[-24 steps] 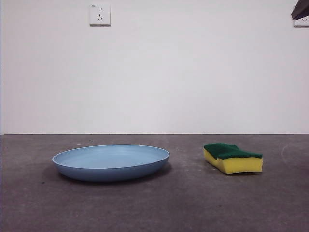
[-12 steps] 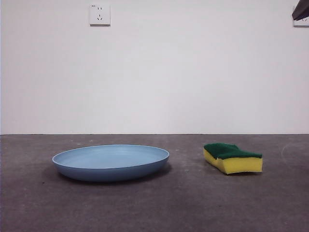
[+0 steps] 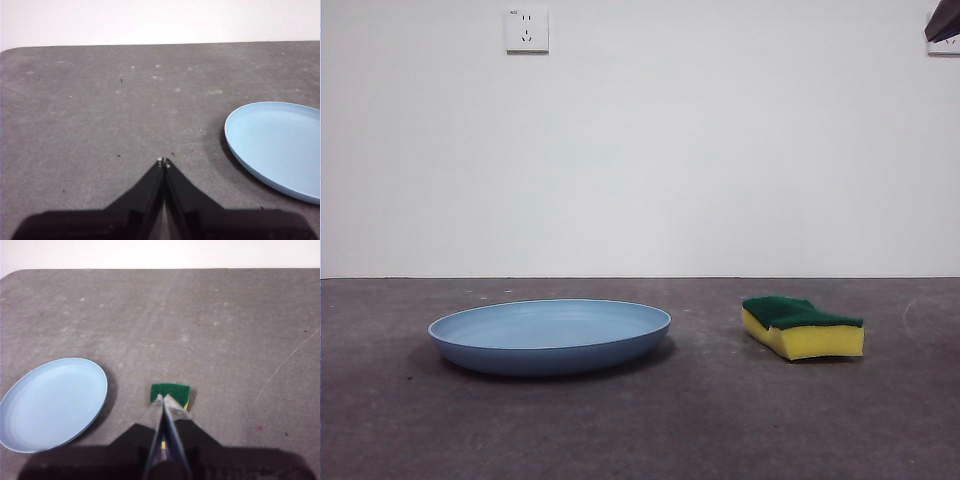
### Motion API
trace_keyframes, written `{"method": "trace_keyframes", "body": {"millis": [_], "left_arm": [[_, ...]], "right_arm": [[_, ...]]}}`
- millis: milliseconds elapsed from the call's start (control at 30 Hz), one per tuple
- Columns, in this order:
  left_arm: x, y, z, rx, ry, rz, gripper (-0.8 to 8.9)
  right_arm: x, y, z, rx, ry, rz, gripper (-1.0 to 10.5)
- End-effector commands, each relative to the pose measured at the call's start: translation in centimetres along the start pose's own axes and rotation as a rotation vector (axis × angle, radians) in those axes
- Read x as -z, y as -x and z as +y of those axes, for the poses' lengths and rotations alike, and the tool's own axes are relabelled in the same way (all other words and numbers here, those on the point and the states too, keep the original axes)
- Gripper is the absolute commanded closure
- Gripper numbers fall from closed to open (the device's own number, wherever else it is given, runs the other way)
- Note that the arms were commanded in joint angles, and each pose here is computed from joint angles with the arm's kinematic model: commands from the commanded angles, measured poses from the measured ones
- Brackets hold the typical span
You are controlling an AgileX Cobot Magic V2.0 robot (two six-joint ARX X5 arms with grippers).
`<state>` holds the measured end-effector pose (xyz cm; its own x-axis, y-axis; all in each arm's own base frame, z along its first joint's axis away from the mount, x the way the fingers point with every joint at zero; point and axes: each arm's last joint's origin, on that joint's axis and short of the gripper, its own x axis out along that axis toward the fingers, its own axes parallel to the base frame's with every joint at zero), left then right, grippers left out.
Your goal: Pick up the plate,pick up the cloth,clean the plate with the cloth
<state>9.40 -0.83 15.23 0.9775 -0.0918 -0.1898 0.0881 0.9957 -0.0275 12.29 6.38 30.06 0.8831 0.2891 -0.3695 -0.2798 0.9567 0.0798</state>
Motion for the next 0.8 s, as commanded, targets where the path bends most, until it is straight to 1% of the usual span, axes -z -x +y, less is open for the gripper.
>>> {"method": "trace_keyframes", "body": {"millis": [33,133,233,267,300,367,500,600,733,800], "left_arm": [[0.4,-0.1,0.0,-0.006,-0.003,0.010,8.15],[0.4,-0.1,0.0,-0.006,-0.003,0.010,8.15],[0.4,-0.1,0.0,-0.006,-0.003,0.010,8.15],[0.4,-0.1,0.0,-0.006,-0.003,0.010,8.15],[0.4,-0.1,0.0,-0.006,-0.003,0.010,8.15],[0.4,-0.1,0.0,-0.006,-0.003,0.010,8.15],[0.4,-0.1,0.0,-0.006,-0.003,0.010,8.15],[0.4,-0.1,0.0,-0.006,-0.003,0.010,8.15],[0.4,-0.1,0.0,-0.006,-0.003,0.010,8.15],[0.4,-0.1,0.0,-0.006,-0.003,0.010,8.15]], "right_arm": [[0.1,-0.1,0.0,0.001,-0.005,-0.001,9.6],[0.0,0.6,-0.3,0.038,0.056,-0.029,9.6],[0.0,1.3,-1.0,0.070,0.132,-0.056,9.6],[0.1,1.5,-1.4,0.094,0.148,-0.064,9.6],[0.3,1.6,-1.8,0.122,0.153,-0.071,9.6],[0.9,2.0,-2.6,0.154,0.134,-0.081,9.6],[2.4,2.4,-3.6,0.132,0.116,-0.114,9.6],[4.1,2.3,-4.2,0.129,0.135,-0.182,9.6],[6.4,1.6,-4.6,0.090,0.153,-0.273,9.6],[7.5,1.2,-4.8,0.093,0.155,-0.291,9.6]]}}
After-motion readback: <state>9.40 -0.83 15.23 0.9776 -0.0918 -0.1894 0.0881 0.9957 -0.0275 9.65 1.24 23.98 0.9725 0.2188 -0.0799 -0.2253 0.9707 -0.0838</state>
